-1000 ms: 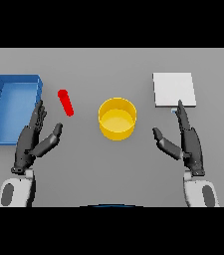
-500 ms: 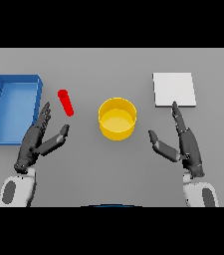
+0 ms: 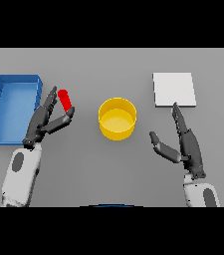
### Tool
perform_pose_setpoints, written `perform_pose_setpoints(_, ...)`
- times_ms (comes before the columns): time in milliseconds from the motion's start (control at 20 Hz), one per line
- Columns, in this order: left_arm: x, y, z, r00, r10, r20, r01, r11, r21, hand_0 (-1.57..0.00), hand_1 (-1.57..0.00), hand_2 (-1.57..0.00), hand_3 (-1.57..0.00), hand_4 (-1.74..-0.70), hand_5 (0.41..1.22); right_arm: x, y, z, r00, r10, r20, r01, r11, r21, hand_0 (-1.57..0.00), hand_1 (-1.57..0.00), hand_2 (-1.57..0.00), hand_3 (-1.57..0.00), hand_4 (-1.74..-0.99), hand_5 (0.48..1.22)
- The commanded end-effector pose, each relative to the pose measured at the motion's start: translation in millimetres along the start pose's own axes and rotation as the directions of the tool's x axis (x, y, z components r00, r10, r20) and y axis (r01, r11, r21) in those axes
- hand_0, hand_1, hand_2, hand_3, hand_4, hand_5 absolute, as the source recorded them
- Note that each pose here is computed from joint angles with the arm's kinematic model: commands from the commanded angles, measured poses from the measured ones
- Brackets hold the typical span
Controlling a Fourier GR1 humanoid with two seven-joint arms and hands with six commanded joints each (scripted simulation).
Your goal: Pick up the red beaker and tilt it to pour out 1 green nut into yellow bowl. Pick up the yellow bowl and place it on the metallic measuring scale.
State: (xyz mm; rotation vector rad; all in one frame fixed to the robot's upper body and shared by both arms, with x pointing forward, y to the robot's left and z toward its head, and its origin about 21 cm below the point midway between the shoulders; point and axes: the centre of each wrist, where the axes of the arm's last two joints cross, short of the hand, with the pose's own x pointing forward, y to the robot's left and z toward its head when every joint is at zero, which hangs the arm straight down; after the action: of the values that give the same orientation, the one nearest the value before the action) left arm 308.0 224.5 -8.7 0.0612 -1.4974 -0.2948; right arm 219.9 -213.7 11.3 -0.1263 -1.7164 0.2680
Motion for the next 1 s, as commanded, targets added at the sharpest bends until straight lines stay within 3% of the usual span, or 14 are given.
perform_pose_setpoints(0,-1,-2,-3,1.0,-0.003,0.016,0.003,1.0,-0.004,0.0,0.0,0.0,0.0,-1.19,0.641,0,-0.5,0,1.0,0.011,0.003,-0.011,1.0,-0.003,0.0,0.0,0.0,0.0,-1.222,0.626)
perform_pose_setpoints(500,4,-11,-46,0.998,-0.063,-0.009,0.063,0.998,0.003,0.0,0.0,0.0,0.0,-1.21,0.673,1,-2.5,5,1.0,-0.007,-0.007,0.007,1.0,-0.008,0.0,0.0,0.0,0.0,-1.24,0.639)
perform_pose_setpoints(800,-8,-17,-60,0.998,0.047,0.045,-0.048,0.999,0.026,0.0,0.0,-0.01,0.0,-1.3,0.719,3,-6.5,4,1.0,-0.002,-0.01,0.002,1.0,-0.02,0.0,0.0,0.0,0.0,-1.246,0.646)
perform_pose_setpoints(850,-12,-22,-61,0.997,0.066,0.038,-0.067,0.997,0.028,0.0,-0.01,-0.05,-0.04,-1.33,0.738,2,-5.7,5,1.0,-0.014,-0.015,0.014,1.0,-0.02,0.0,0.0,0.0,0.0,-1.244,0.644)
perform_pose_setpoints(950,-15,-27,-61,0.995,0.081,0.06,-0.084,0.996,0.041,-0.21,-0.23,-0.29,-0.25,-1.4,0.787,6,-8.1,7,1.0,-0.01,-0.009,0.009,1.0,-0.017,0.0,0.0,0.0,0.0,-1.24,0.645)
